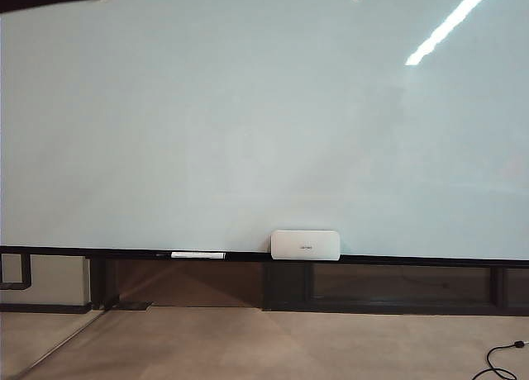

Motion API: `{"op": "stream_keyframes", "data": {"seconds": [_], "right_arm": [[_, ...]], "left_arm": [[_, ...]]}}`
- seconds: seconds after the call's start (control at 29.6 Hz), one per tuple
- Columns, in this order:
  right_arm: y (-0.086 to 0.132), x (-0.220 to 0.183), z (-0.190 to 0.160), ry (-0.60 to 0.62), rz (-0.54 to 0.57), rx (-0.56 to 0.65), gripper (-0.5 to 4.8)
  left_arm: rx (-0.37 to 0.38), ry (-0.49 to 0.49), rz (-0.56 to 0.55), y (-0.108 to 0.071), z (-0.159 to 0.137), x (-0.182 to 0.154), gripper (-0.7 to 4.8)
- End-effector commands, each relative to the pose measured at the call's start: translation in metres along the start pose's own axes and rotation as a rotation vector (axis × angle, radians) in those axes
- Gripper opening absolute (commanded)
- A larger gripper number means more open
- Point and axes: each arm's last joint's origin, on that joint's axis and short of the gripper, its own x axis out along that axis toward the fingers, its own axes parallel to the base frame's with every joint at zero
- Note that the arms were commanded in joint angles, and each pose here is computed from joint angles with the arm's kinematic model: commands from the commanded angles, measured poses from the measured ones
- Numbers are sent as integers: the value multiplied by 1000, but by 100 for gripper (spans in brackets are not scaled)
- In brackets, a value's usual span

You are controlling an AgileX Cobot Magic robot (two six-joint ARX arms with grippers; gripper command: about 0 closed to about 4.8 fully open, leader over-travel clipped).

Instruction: Reach to the right to find the marker pen, pick it up, and write the number 10 on the whiteboard.

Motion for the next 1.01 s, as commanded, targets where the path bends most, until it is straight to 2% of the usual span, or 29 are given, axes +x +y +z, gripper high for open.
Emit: {"op": "stream_keyframes", "data": {"seconds": [0.03, 0.07, 0.1, 0.2, 0.34, 0.51, 0.64, 0.81, 0.91, 1.01], "right_arm": [[0, 12, 8, 44, -53, -43, 14], [0, 17, 9, 64, -70, -49, 15], [-1, 24, 8, 97, -88, -52, 39], [-2, 45, 4, 180, -137, -61, 138], [-10, 76, 4, 208, -208, -70, 138], [-35, 104, 8, 160, -311, -79, 69], [-63, 112, 10, 185, -355, -81, 0], [-91, 117, 8, 165, -414, -49, -1], [-99, 125, 4, 120, -410, -65, -1], [-104, 135, -1, 134, -403, -77, -1]], "left_arm": [[60, 38, 30, -3, 14, 12, -6], [62, 41, 28, -3, 19, 15, -6], [59, 39, 27, -3, 22, 17, -6], [55, 49, 32, -1, 26, 20, -6], [55, 88, 37, 1, 21, 22, -6], [48, 118, 34, 2, 18, 23, -6], [60, 124, 32, 3, 17, 24, -6], [53, 147, 34, 7, 12, 30, -6], [56, 130, 17, 9, 12, 34, -6], [67, 113, 12, 9, 14, 35, -6]]}}
